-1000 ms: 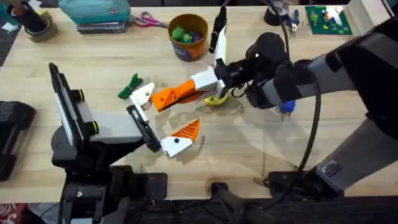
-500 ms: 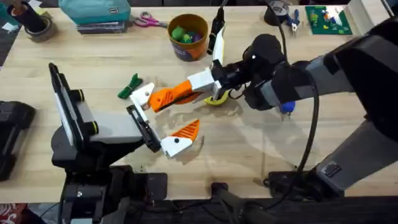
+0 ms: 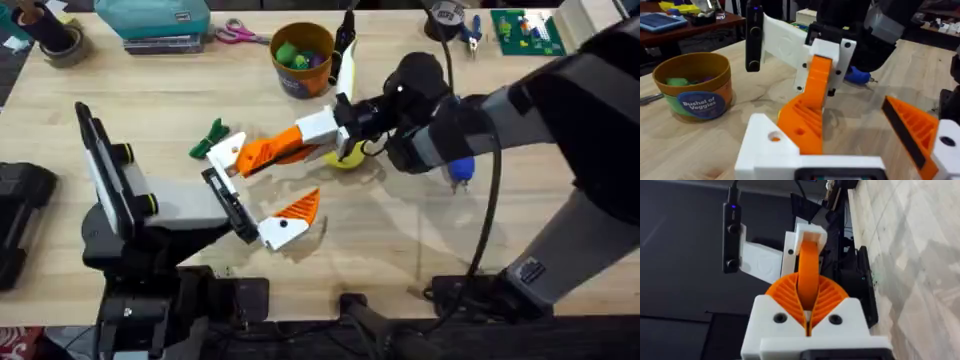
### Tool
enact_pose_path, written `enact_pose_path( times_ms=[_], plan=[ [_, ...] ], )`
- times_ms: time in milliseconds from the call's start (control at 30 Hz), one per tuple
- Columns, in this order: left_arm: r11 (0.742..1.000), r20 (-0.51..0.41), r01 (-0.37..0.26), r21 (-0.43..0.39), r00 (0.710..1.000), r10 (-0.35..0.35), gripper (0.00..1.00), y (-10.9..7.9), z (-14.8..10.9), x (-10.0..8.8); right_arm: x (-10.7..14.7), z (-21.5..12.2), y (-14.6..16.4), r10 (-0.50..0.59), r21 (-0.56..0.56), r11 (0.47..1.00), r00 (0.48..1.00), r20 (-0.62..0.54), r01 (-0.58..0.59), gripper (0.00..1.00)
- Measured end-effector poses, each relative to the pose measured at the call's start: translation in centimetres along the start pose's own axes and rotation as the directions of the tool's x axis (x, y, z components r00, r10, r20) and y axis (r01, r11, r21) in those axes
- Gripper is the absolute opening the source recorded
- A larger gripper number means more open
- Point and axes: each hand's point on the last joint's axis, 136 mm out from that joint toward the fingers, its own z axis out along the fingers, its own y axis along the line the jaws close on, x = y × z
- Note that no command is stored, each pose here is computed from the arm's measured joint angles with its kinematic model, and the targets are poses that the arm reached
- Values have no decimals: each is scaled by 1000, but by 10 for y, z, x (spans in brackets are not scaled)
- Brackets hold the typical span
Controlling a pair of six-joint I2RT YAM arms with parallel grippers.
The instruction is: Pick up the gripper from the table and insert it into the empty holder that is missing its gripper. Then pick up a screw, insert it into the mounting hole, and use the screwdriver to tighten it. Finally, clean up the table by picking up the vegetable and placing it into the bucket.
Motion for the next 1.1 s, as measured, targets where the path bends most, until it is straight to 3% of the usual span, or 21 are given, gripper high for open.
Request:
enact_pose_path(
  times_ms=[1100],
  plan=[
    [1000,0,1,-5,1000,-1,986,1,0,0,-20,14,-3,-15,-6,1000,998,-57,15,7]
  ],
)
